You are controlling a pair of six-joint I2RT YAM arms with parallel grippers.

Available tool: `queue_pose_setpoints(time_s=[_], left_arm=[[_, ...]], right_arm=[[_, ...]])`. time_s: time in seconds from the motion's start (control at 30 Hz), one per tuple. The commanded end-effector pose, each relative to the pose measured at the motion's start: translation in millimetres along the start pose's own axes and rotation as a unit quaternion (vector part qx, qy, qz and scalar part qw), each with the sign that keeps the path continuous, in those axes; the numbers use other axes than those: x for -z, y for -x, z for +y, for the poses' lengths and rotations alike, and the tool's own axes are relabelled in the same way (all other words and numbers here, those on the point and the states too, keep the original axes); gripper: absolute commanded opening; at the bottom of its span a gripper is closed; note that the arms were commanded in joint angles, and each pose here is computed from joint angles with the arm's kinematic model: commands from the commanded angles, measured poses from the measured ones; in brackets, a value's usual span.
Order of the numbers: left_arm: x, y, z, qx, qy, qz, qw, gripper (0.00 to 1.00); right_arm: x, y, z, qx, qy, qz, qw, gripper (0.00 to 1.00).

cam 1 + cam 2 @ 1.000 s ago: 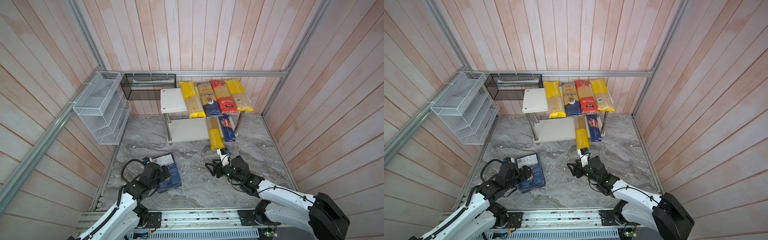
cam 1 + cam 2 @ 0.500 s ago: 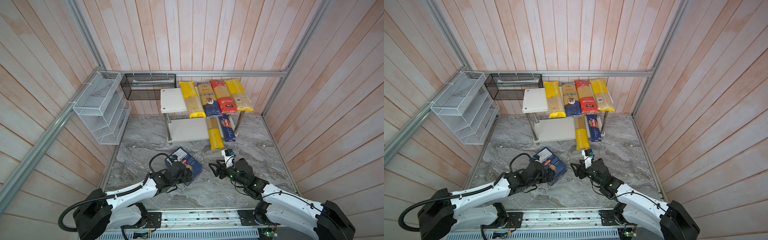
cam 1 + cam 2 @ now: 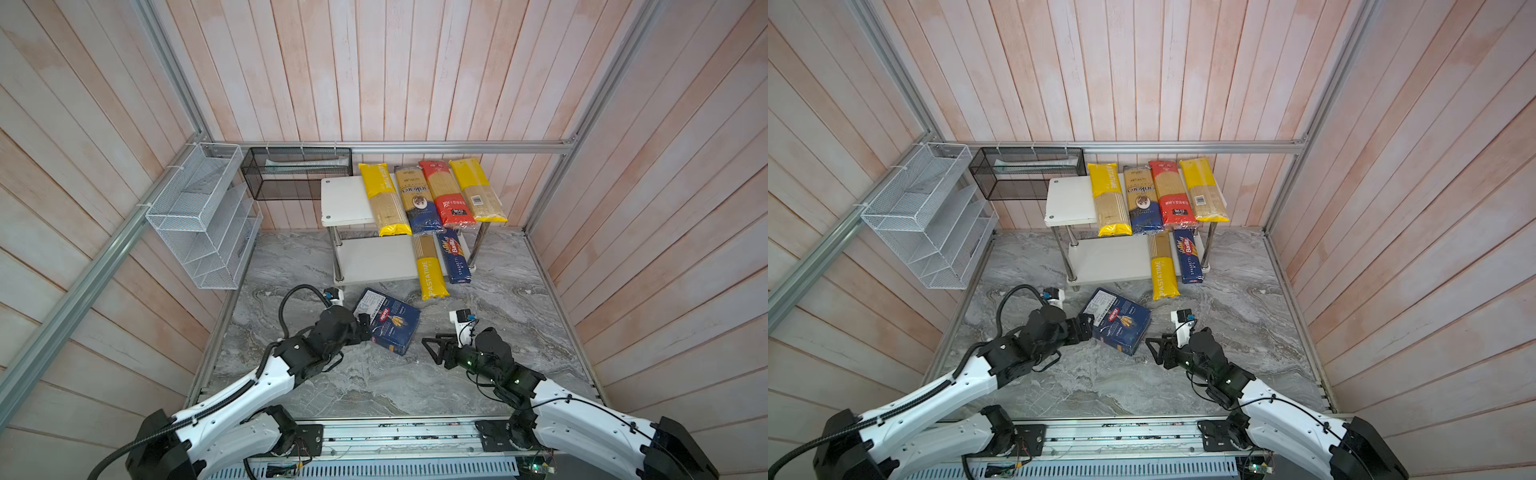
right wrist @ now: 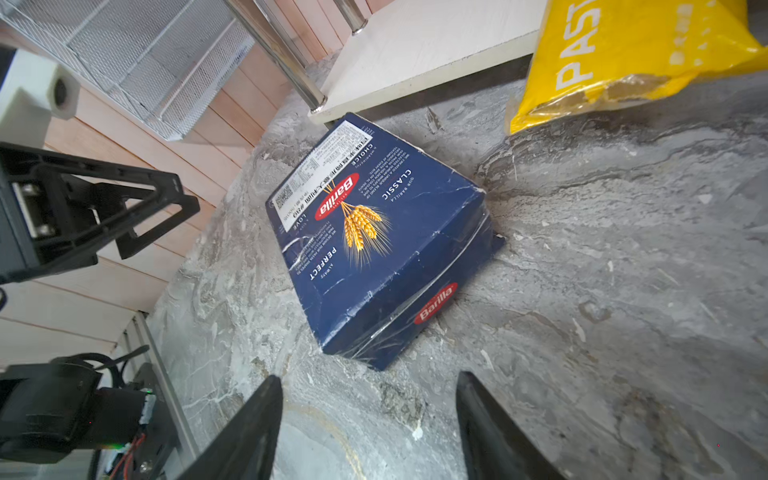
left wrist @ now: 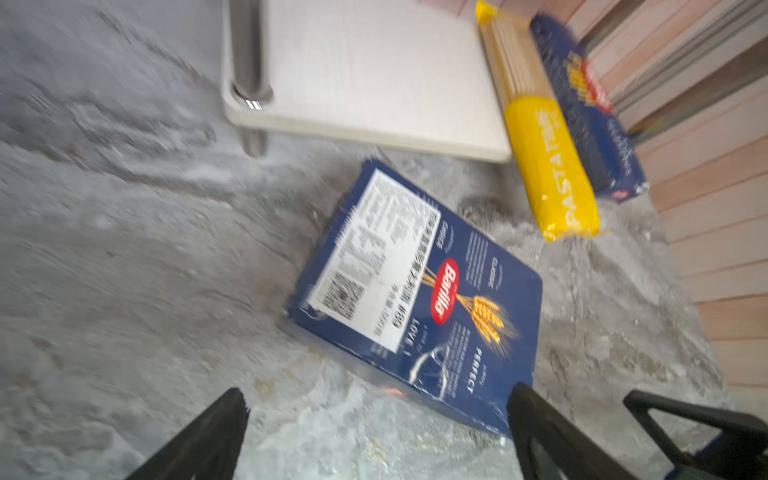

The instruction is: Place and organize the pasta boxes and bags onto the shelf

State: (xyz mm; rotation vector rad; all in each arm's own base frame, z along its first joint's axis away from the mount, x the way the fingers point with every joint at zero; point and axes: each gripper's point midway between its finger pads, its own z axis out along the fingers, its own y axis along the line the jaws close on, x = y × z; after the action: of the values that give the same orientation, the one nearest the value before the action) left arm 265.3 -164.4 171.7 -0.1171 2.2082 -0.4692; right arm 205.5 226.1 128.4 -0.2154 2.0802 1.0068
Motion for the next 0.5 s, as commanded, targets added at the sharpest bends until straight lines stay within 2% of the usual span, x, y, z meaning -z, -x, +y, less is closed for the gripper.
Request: queue_pose_setpoints(time_s=[0.0, 0.07, 0.2, 0.37, 0.47], left_arm=[[1.9, 21.5, 12.7, -0.047, -0.005, -0.059, 0.997, 1.0], [-2.7, 30.5, 15.2, -0.053, -0.02, -0.075, 0.996, 1.0], [-23.0, 35.9, 15.3, -0.055, -0.045, -0.069, 0.995, 1.0], [-53.1, 27.3, 10.4, -0.08, -0.059, -0.046, 0.994, 1.0], [-60.0, 25.0, 4.0, -0.085, -0.078, -0.047, 0.992, 1.0]], right_arm=[[1.8, 3.5, 5.5, -0.029, 0.02, -0.013, 0.999, 0.66], [1.8, 6.8, 8.1, -0.041, 0.027, -0.02, 0.999, 0.66], [-1.5, 4.9, 13.5, -0.054, 0.045, -0.014, 0.997, 0.66], [-9.9, -3.1, 16.4, -0.062, 0.055, 0.011, 0.997, 0.66], [-14.8, -5.3, 17.9, -0.063, 0.058, 0.02, 0.996, 0.66]])
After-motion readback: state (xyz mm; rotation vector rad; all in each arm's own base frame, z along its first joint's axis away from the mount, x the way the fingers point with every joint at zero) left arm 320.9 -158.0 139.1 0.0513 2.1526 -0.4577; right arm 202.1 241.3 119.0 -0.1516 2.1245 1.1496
